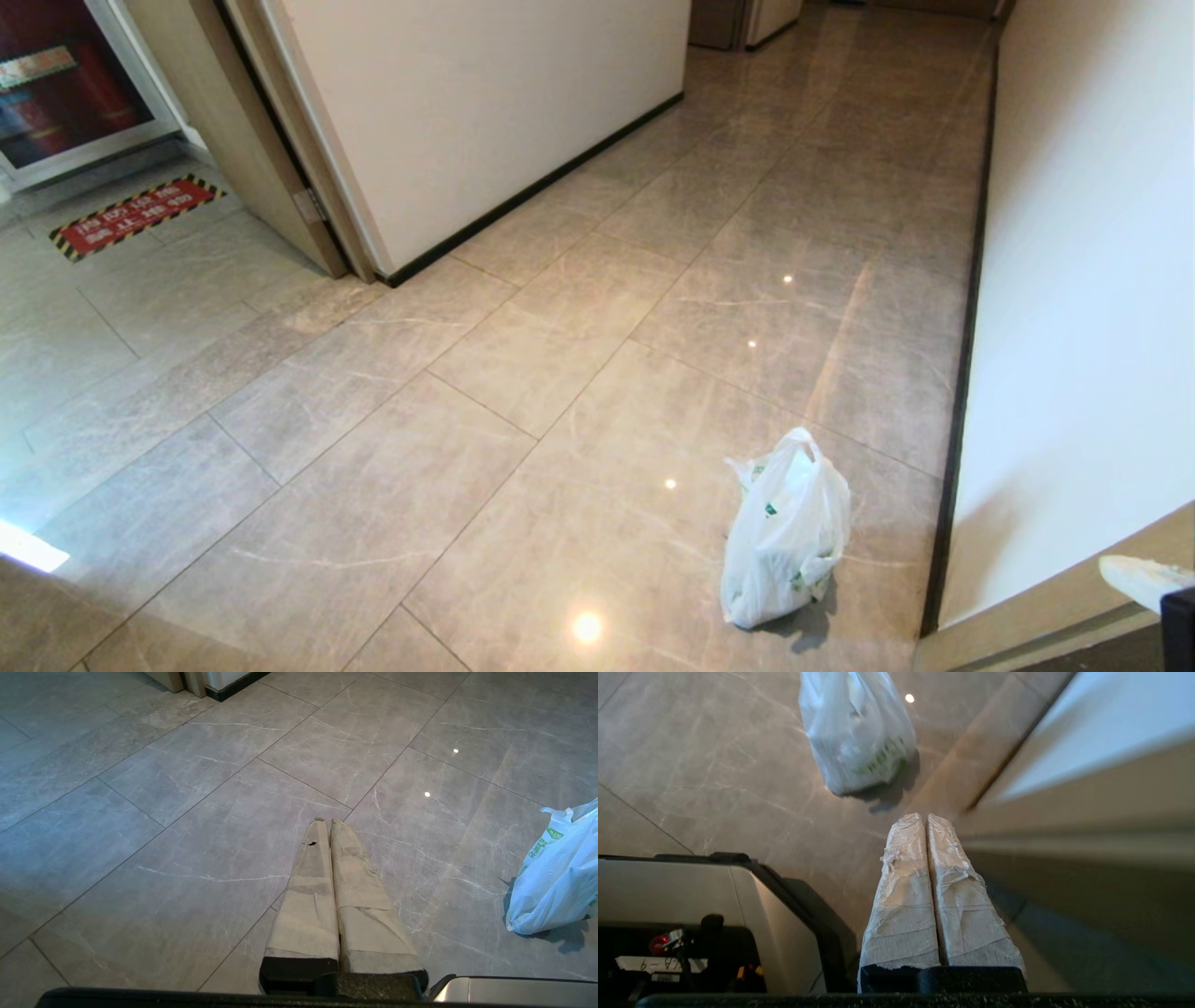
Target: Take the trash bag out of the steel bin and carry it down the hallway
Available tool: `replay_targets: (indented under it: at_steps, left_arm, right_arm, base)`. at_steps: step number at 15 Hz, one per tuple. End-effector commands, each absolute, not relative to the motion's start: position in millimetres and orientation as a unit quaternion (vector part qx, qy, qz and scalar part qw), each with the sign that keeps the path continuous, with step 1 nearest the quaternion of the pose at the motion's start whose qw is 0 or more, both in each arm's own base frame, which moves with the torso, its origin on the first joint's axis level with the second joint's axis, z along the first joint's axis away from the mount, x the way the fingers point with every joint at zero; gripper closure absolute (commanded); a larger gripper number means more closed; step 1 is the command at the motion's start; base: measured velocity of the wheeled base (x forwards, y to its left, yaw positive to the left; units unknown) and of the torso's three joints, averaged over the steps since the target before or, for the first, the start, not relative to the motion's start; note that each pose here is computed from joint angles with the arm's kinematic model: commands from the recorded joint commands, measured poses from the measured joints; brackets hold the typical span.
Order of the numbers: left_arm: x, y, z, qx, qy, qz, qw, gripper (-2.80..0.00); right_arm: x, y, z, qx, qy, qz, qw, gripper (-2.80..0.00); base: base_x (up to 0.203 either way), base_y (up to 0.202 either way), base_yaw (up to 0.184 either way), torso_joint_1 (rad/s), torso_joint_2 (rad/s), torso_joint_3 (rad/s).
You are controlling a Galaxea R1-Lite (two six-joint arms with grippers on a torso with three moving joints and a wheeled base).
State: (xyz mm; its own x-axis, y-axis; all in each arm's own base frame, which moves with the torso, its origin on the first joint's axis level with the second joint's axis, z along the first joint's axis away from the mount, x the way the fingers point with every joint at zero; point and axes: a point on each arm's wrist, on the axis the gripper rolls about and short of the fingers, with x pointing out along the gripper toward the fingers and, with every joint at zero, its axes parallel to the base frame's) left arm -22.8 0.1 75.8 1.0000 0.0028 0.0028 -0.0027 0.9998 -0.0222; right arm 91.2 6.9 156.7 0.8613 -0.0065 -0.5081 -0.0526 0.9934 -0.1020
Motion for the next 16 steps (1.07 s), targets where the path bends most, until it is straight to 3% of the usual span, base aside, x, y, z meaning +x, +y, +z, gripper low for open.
replay_targets:
  at_steps: [1, 4, 12, 16]
  left_arm:
    - [-22.9, 0.1, 75.8, -0.012, -0.002, 0.002, 1.000, 0.00]
    - [-22.8, 0.1, 75.8, -0.012, -0.002, 0.002, 1.000, 0.00]
    - [-22.8, 0.1, 75.8, -0.012, -0.002, 0.002, 1.000, 0.00]
    - [-22.8, 0.1, 75.8, -0.012, -0.002, 0.002, 1.000, 0.00]
  right_arm:
    - [55.0, -0.1, 148.5, -0.033, 0.237, -0.006, 0.971, 0.00]
    - [29.6, -0.4, 125.0, -0.025, 0.256, 0.004, 0.966, 0.00]
    - [-3.5, 0.3, 110.2, -0.021, 0.129, 0.023, 0.991, 0.00]
    - [-10.4, 0.0, 77.9, -0.027, 0.051, 0.018, 0.998, 0.00]
  base:
    - [0.000, 0.000, 0.000, 0.000, 0.00, 0.000]
    - [0.000, 0.000, 0.000, 0.000, 0.00, 0.000]
    - [0.000, 0.000, 0.000, 0.000, 0.00, 0.000]
    - [0.000, 0.000, 0.000, 0.000, 0.00, 0.000]
